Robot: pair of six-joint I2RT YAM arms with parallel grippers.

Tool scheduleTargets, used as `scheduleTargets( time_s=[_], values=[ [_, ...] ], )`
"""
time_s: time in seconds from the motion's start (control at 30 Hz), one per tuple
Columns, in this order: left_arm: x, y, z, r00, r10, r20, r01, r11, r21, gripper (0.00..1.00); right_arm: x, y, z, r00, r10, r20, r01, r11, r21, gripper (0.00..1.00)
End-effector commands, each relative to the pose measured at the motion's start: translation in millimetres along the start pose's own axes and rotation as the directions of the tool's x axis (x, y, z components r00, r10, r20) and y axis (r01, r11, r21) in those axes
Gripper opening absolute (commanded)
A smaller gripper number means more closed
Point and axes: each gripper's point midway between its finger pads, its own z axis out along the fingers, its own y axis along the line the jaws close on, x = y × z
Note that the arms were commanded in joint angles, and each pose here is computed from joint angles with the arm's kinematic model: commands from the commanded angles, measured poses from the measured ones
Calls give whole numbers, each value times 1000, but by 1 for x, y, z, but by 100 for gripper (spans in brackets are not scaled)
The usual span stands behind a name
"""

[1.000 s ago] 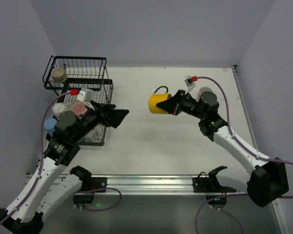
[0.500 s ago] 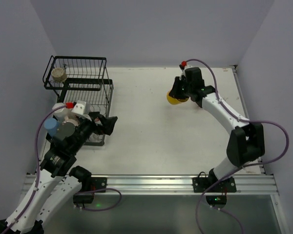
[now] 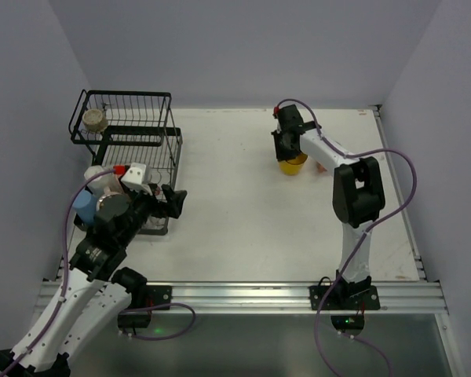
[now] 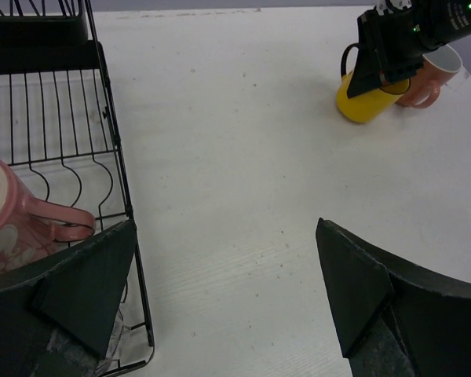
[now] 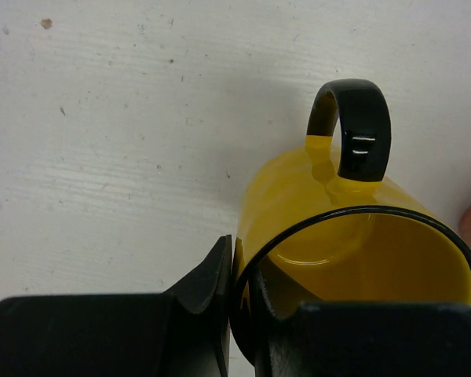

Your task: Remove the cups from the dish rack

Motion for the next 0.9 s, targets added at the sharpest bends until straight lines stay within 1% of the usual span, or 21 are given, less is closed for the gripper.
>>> scheduleTargets(
  time_s=[0.0,0.03,0.13,0.17,0.23,0.27,0.3,0.37,0.4,0.43,0.47,0.5,0.53,0.57,0.63,0.67,0.7,0.77,0.8,0.83,0.87],
  values=[
    [-6,9,2,1000,27,16,-26,999,-45,100,-24,-4,-13,998,-39,50,39,999,8,0],
    [-7,9,2,1000,25,16,-24,999,-46,100,-22,-3,-11,998,-35,46,35,999,2,0],
    [-23,7,0,999,23,27,-22,998,-58,100,-20,-2,-11,999,-15,45,15,1000,0,17],
    [-42,4,-4,998,19,60,-16,998,-58,100,-24,-1,-17,998,-7,64,7,1000,-3,30],
    [-58,3,-3,998,16,68,-11,997,-73,100,-26,-1,-23,997,1,82,-1,1000,-6,41],
    [-78,1,-7,995,11,102,-2,996,-84,100,-30,0,-28,995,16,100,-14,1000,-12,46],
    [-83,0,-3,996,13,94,-5,996,-88,100,-34,2,-38,992,26,121,-23,999,-25,58],
    [-106,-5,0,991,8,130,3,996,-85,100,-36,8,-46,989,55,140,-46,997,-63,71],
    [-115,-4,2,989,3,145,12,995,-97,100,-41,10,-60,983,68,171,-54,995,-83,82],
    [-122,-2,4,988,-5,156,24,993,-120,100,-34,12,-63,983,77,169,-62,993,-98,86],
    [-145,-2,0,979,-20,205,49,989,-137,100,-40,19,-73,974,102,202,-74,987,-141,89],
    [-149,-1,10,980,-23,196,54,987,-153,100,-40,28,-82,969,114,220,-74,980,-185,93],
    [-158,-1,13,977,-25,211,61,984,-166,100,-42,32,-102,953,134,271,-72,971,-226,98],
    [-179,-1,12,967,-26,253,73,981,-178,100,-40,44,-114,947,158,280,-74,954,-290,99],
    [-186,4,32,972,-7,235,62,971,-229,100,-30,65,-139,929,163,332,-30,928,-372,99],
    [-202,11,32,966,1,258,76,956,-285,100,-26,71,-147,923,174,344,-27,919,-394,99],
    [-198,21,51,975,11,221,65,940,-334,100,-19,82,-153,921,164,354,-3,910,-415,99],
    [-211,37,59,975,-1,224,91,914,-395,100,-9,85,-168,907,177,383,9,899,-437,99],
    [-210,67,70,978,-15,208,111,882,-457,100,-5,88,-174,905,180,386,17,890,-456,98],
    [-212,82,73,976,-35,213,134,872,-471,100,1,88,-174,901,185,393,21,885,-465,96],
    [-216,113,75,971,-69,229,183,832,-524,100,0,87,-188,885,205,417,24,876,-482,91]
  ],
)
